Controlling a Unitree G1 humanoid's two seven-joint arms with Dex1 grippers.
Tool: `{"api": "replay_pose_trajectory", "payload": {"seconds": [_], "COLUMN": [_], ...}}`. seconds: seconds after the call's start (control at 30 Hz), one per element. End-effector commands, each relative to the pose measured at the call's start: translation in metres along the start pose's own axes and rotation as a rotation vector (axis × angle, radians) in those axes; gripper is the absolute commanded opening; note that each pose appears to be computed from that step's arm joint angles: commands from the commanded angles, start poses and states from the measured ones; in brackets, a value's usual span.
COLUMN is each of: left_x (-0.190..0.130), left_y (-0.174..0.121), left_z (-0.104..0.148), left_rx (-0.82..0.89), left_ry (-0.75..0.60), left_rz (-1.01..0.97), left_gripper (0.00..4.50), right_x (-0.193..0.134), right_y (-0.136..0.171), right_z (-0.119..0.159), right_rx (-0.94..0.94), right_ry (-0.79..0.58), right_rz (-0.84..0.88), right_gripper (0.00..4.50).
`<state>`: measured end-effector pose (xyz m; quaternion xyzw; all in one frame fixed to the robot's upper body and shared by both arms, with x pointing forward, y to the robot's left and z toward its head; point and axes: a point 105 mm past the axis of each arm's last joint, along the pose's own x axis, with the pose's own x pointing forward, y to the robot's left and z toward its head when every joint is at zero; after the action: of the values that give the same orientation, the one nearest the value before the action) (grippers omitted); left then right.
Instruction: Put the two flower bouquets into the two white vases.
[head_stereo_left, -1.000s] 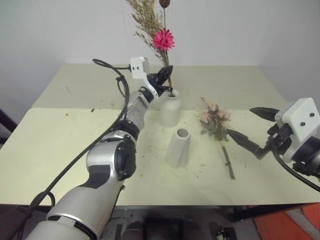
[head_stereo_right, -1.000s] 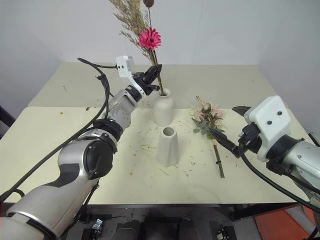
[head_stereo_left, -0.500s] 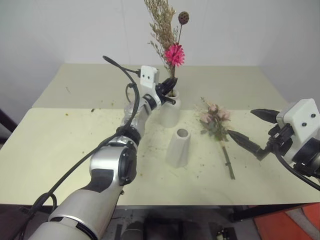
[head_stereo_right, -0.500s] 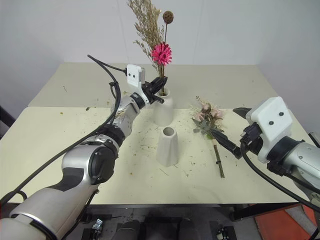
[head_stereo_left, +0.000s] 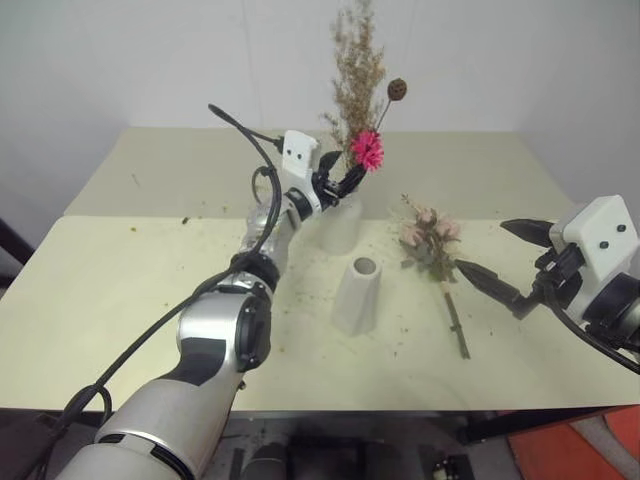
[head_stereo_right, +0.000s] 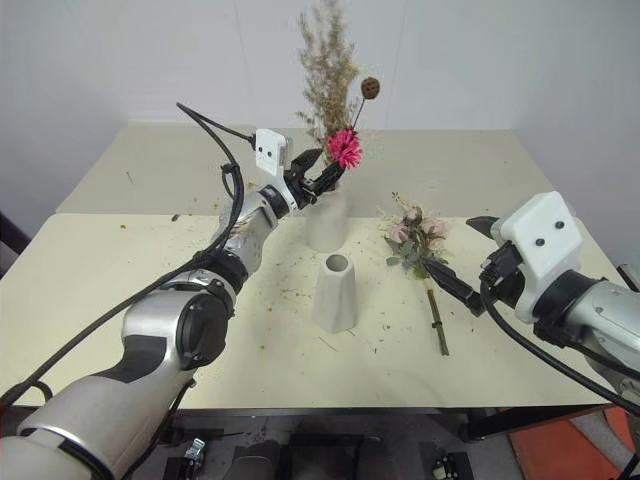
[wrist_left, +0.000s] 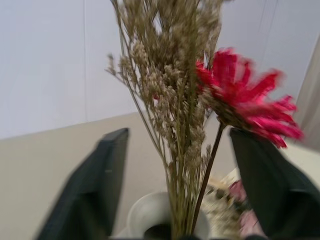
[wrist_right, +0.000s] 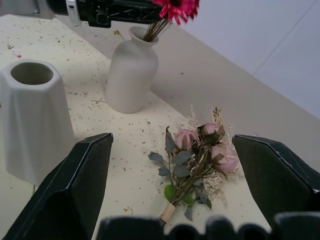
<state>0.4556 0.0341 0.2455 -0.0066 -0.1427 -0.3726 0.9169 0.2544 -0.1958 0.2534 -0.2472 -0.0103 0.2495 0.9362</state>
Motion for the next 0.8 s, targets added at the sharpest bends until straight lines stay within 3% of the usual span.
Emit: {"api": "replay_pose_trajectory", "payload": {"seconds": [0.03, 0.2, 0.47, 0.6, 0.8], "left_x": [-0.005, -0.022, -0.074, -0.098, -0.126], "left_y": [0.008, 0.021, 0.045, 0.048, 0.012], "left_z": [0.005, 0.018, 0.023, 0.041, 0.095], "left_rx": [0.091, 0.069, 0.106, 0.211, 0.423], "left_ry": [0.013, -0.067, -0.078, -0.036, 0.069], "left_rz": [0.0, -0.048, -0.196, -0.336, -0.703], "left_gripper": [4.47, 4.47, 4.47, 4.47, 4.47], "right_x": [-0.002, -0.003, -0.003, 0.002, 0.023], "right_y": [-0.006, -0.008, -0.01, -0.017, -0.033], "right_z": [0.009, 0.008, 0.004, -0.017, -0.055], "right_rx": [-0.039, -0.04, -0.018, 0.066, 0.151], "right_ry": [-0.029, -0.027, -0.011, 0.109, 0.337], "right_rz": [-0.043, -0.05, -0.044, -0.016, 0.0], "right_gripper": [4.5, 4.5, 4.5, 4.5, 4.5]}}
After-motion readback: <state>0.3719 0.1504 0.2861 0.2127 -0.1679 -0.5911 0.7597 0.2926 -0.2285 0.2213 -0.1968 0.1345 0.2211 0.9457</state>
